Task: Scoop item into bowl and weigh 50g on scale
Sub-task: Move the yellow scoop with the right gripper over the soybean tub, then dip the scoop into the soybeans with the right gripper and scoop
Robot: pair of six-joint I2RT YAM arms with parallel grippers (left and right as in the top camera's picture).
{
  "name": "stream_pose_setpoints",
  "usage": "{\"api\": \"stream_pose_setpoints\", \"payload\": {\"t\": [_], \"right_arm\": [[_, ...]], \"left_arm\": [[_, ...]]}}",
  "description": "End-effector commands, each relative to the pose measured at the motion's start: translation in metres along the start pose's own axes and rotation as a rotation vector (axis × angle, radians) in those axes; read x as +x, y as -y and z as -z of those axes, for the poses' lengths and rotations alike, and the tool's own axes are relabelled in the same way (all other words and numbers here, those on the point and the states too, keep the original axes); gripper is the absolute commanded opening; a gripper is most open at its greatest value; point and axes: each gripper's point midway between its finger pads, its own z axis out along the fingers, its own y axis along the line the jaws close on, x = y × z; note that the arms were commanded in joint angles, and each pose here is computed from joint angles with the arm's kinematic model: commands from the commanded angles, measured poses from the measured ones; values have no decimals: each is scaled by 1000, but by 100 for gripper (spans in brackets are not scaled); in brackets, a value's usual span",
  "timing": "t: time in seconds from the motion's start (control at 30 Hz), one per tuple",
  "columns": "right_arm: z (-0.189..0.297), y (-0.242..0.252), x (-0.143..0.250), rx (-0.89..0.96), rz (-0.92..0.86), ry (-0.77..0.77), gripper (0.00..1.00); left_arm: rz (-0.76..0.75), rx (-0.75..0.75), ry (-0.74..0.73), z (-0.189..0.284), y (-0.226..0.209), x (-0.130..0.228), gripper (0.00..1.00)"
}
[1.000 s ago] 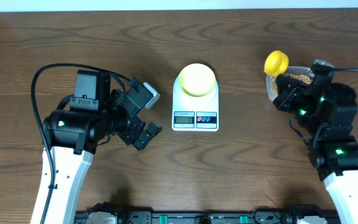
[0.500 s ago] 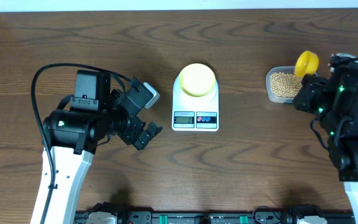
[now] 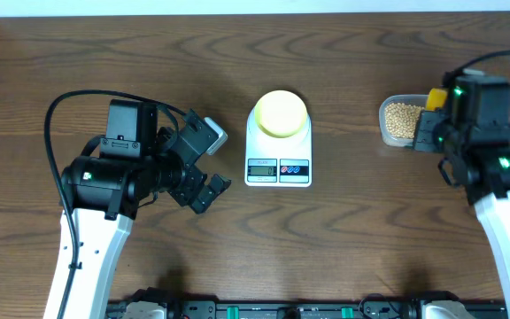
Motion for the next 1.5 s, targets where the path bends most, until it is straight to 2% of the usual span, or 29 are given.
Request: {"api": "stream_pose_setpoints", "payload": {"t": [0.0, 0.27, 0.47, 1.47], "right_arm": [[-15, 4, 0, 32, 30, -40, 1], [-21, -7, 6, -28, 15, -70, 1], [-21, -7, 6, -25, -75, -72, 1], [-54, 3, 28, 65, -71, -192, 1]], "left_arm": [[-2, -5, -5, 0, -1, 2, 100], [-2, -5, -5, 0, -1, 2, 100], [-2, -5, -5, 0, -1, 2, 100], [-2, -5, -5, 0, -1, 2, 100]]}}
